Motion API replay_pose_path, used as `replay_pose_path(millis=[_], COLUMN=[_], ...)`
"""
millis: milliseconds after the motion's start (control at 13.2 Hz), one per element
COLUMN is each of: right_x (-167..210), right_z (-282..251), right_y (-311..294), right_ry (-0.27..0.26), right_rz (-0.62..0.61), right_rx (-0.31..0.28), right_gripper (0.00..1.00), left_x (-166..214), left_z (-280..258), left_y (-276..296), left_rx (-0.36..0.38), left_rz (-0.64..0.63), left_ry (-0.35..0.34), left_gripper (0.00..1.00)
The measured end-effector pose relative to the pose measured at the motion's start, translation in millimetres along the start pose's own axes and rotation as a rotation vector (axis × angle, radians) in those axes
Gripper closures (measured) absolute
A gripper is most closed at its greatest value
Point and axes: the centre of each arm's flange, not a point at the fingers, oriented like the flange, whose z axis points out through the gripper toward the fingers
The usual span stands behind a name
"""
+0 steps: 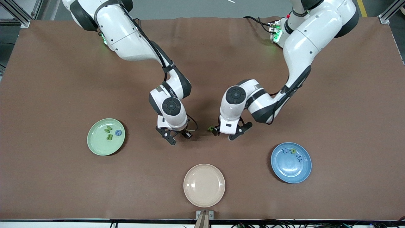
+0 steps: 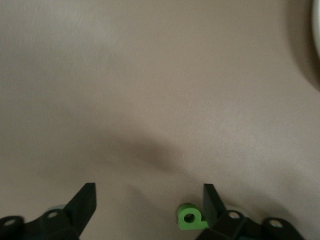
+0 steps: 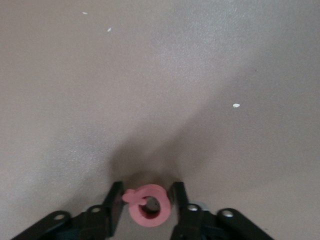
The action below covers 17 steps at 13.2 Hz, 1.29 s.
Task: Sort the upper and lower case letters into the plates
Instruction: 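Carry the Q into the green plate while the left gripper carries a toward blue plate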
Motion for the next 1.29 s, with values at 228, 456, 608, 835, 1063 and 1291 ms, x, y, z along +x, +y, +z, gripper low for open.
replay_pose_path(millis=[228,456,608,835,1063,1291], right_x=[6.3,62.2,122.5,209.3,275.5,322.1], right_z=[-0.1,-12.0,-37.0,-63.6,-67.3,-55.7], right_y=[1.5,21.8,48.0,120.6,198.4,256.3], right_ry=[0.009,0.004,-0.009,-0.041,-0.085,-0.107], right_rz=[-0.018,-0.104,-0.171,-0.289,-0.406,-0.479], right_rx=[-0.007,-0.083,-0.099,-0.113,-0.122,-0.104], right_gripper=[0.6,0.6,0.6,0.6,0.6,0.6], left_x=[-20.4,-32.0,-34.7,-37.0,-47.4,-53.9], left_z=[10.7,26.4,35.4,38.3,38.9,39.8], left_y=[12.8,27.0,30.4,32.7,34.4,35.3], left_rx=[-0.002,-0.008,-0.005,-0.006,-0.005,-0.001], left_rz=[-0.125,-0.219,-0.253,-0.282,-0.284,-0.288], left_ry=[0.003,0.002,0.018,0.019,0.016,0.005], left_gripper=[0.13,0.22,0.29,0.34,0.37,0.4])
